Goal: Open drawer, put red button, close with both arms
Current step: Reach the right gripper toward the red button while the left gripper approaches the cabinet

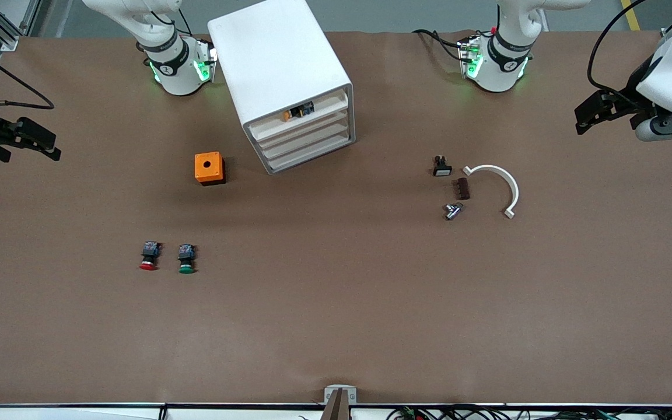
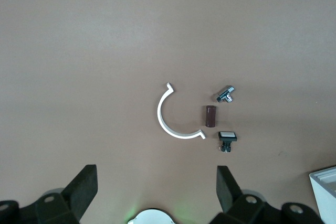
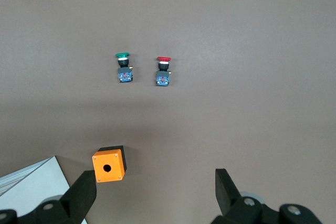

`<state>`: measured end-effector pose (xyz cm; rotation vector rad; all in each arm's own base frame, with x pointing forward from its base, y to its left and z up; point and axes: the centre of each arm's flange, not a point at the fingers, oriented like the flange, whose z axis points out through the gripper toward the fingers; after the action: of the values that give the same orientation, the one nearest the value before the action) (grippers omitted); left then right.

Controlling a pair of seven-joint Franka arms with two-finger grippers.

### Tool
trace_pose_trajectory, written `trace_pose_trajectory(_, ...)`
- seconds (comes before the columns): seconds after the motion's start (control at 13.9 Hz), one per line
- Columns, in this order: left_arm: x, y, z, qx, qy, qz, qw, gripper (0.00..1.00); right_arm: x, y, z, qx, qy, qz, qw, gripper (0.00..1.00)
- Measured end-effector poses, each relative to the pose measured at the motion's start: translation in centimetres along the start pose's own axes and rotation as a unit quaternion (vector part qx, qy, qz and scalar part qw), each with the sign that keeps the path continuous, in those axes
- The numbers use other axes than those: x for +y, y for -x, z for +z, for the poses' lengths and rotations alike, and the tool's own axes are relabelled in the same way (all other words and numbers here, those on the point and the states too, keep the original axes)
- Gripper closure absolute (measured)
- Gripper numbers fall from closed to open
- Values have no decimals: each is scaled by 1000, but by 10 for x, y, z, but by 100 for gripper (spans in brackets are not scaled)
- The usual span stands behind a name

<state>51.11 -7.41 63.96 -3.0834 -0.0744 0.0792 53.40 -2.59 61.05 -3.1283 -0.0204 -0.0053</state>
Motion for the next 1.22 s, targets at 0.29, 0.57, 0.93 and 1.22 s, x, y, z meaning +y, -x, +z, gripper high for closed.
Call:
trace_pose_trajectory(0.29,0,0,0,0,0,0,1000,0,0,0,0,0,0,0,1000,0)
trace_pose_trajectory(0.57,2,-15,21,-21,-3,0,1000,0,2,2,1,-7,-1,2,1000,0)
trace_pose_trajectory(0.93,34,-59,92,-51,-6,0,999,0,10,-19,45,-45,-2,8,999,0)
trace_pose_trajectory(1.22,84,-76,156,-76,1,-125,989,0,42,-56,129,-91,-5,31,995,0)
